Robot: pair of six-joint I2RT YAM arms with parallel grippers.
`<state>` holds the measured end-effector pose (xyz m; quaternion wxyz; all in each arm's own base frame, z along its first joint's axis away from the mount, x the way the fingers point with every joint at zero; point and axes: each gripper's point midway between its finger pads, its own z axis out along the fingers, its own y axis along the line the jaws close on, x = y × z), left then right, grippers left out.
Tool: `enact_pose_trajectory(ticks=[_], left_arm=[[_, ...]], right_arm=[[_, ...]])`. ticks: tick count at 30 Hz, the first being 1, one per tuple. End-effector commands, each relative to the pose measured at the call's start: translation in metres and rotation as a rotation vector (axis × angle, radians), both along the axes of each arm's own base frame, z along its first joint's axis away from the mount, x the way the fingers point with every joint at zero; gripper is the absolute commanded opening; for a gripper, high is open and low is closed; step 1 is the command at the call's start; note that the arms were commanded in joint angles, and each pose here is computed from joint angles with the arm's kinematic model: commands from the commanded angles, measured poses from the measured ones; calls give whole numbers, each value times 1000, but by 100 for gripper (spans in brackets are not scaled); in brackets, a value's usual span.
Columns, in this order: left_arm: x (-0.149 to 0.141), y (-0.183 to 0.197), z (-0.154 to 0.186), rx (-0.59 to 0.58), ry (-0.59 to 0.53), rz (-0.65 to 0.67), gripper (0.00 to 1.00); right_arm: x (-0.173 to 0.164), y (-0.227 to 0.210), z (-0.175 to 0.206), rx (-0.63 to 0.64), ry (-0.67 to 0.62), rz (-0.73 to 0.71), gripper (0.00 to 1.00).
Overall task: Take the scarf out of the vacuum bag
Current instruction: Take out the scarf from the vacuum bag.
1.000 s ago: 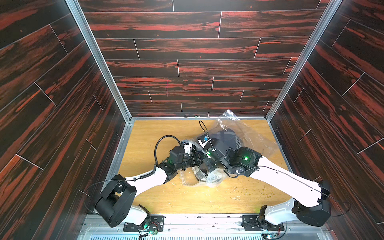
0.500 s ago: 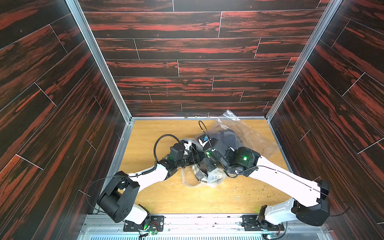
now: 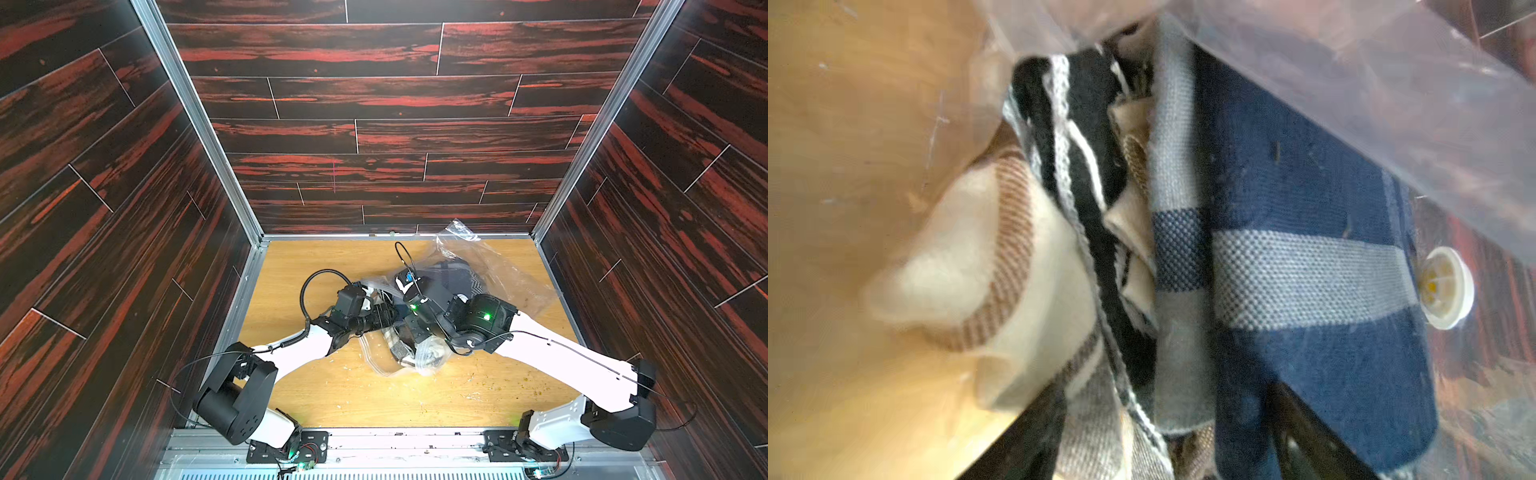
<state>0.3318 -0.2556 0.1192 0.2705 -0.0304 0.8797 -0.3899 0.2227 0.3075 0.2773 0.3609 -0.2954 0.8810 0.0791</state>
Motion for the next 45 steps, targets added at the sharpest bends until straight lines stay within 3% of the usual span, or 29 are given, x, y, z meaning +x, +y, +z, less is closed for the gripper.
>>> enact_pose_trajectory(ticks=[1,6,13,32,37,45], left_arm=[[22,-1,27,-70,-79,20,79],[20,-11,46,-146,-119,-29,79],[18,-14,56,-165,-149,-55,79],[42,-15,19,-64,-108,-13,74],[47,-20,26,-98,-126,-18,73],[55,-29,21,-121,-110,-35,63]], right_arm=[[2,2,10,4,-28,3,0],[4,3,9,-7,-33,4,0],[6,9,9,-12,-36,16,0],[10,17,13,10,-51,34,0],[12,18,10,12,-50,38,0],[13,16,13,16,-58,37,0]])
